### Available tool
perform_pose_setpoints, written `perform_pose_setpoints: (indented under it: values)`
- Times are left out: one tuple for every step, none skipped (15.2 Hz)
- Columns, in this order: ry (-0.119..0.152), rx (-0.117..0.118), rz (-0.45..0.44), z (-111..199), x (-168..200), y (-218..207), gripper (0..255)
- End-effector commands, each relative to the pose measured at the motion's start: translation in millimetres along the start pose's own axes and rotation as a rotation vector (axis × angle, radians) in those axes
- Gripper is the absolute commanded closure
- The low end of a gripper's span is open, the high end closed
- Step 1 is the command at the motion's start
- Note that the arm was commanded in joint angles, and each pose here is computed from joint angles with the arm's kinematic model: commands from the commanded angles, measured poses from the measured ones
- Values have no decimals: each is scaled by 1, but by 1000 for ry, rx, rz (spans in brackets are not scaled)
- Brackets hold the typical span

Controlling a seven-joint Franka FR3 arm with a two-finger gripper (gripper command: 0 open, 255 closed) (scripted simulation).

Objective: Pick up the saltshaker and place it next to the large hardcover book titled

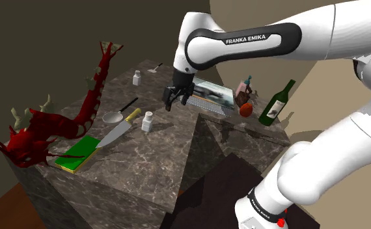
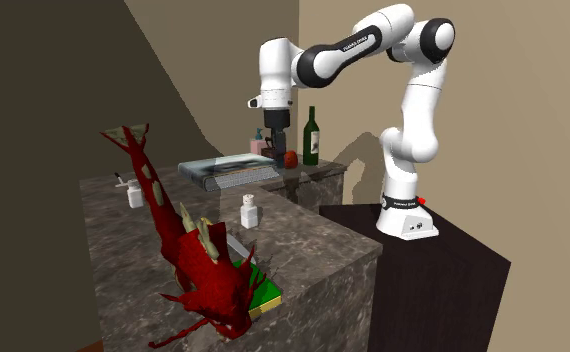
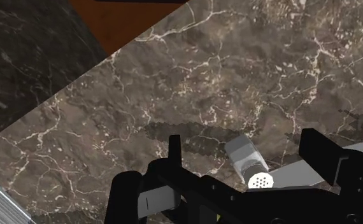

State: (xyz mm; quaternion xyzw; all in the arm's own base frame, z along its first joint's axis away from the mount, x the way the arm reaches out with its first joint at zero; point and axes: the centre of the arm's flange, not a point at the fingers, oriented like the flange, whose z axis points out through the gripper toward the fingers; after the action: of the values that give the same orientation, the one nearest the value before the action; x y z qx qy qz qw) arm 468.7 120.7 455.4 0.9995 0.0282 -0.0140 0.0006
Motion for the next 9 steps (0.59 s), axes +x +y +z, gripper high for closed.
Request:
perform_pose_setpoints:
  values:
    - [11, 3, -3, 11, 19, -13, 0]
    - [16, 5, -4, 17, 29, -18, 0]
    - [21, 6, -6, 22, 39, -24, 0]
    - [25, 7, -7, 27, 49, -30, 0]
    - [30, 9, -9, 32, 59, -36, 0]
    - [35, 10, -10, 38, 69, -41, 0]
    - [40, 11, -12, 43, 78, -47, 0]
    - [41, 12, -13, 44, 82, -49, 0]
    - [41, 12, -13, 49, 82, -49, 0]
